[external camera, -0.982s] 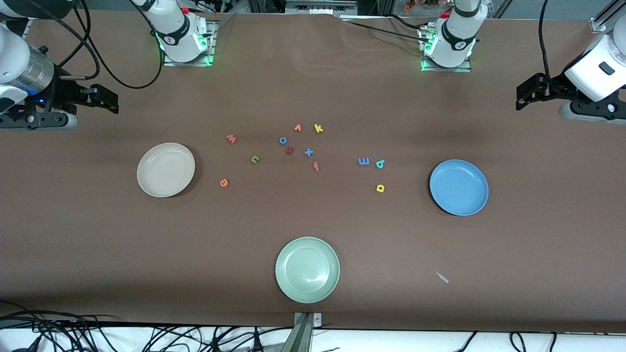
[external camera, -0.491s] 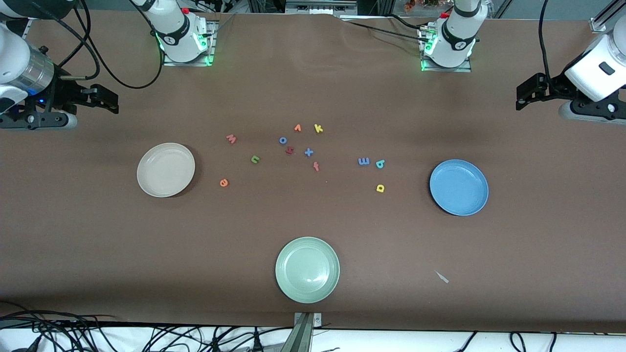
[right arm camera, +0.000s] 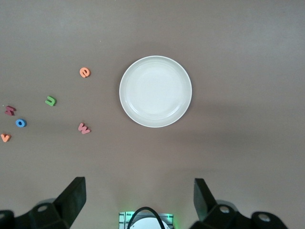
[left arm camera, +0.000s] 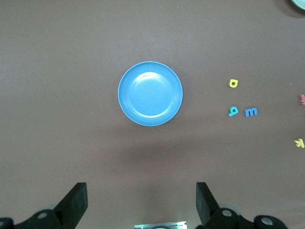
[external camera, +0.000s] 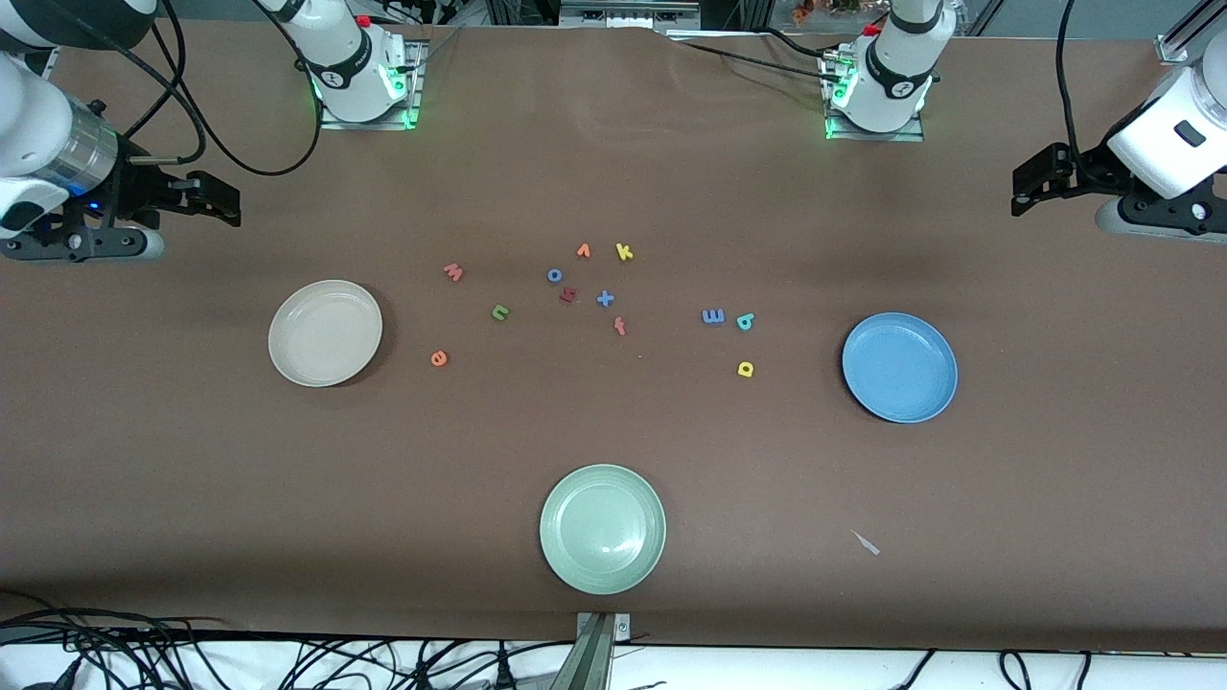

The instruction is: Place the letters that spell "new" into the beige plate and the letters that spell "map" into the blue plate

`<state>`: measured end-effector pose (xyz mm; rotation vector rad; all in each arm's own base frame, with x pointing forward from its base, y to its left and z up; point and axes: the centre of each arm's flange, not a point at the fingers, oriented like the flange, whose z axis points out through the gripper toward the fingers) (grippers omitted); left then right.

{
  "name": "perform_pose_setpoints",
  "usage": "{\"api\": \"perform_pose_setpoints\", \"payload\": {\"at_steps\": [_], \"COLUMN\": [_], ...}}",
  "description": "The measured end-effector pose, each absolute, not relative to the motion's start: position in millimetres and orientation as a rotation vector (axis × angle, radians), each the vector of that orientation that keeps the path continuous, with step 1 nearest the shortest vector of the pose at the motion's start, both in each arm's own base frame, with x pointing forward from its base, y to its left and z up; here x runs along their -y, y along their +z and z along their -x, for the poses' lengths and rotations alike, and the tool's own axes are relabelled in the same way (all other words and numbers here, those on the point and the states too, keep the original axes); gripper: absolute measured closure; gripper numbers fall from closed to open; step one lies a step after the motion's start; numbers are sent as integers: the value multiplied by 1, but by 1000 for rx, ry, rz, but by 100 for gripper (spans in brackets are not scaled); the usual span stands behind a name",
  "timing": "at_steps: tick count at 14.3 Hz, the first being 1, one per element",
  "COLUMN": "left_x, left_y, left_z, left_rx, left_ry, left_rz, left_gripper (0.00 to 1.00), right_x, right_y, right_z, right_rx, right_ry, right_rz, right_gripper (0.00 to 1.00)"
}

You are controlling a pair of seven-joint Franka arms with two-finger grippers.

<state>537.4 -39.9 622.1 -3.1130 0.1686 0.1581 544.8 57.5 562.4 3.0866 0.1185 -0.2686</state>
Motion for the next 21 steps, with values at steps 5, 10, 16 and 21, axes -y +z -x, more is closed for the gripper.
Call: {"api": "perform_pose_setpoints", "payload": {"at_steps": [5,10,16,21], "left_x": [40,40,40,40], "left_y": [622,623,623,623], "left_z": [-537,-537,-537,-537], "left_rx": [-169,-169,-170,-170], "left_ry": [157,157,157,157], "left_rz": [3113,3113,3113,3113], "left_gripper": [0,0,0,0], "right_x": [-96,-155,-198,-205], "right_y": [524,467,377,316], "right_z": [-554,-568,-572,-559], "right_rx": [-236,-367,-465,-501], "right_ry": [-373,-407,-347,-210], "right_rz": [-3062,-3062,-3065,-3089], "right_gripper": [0,0,0,0]}}
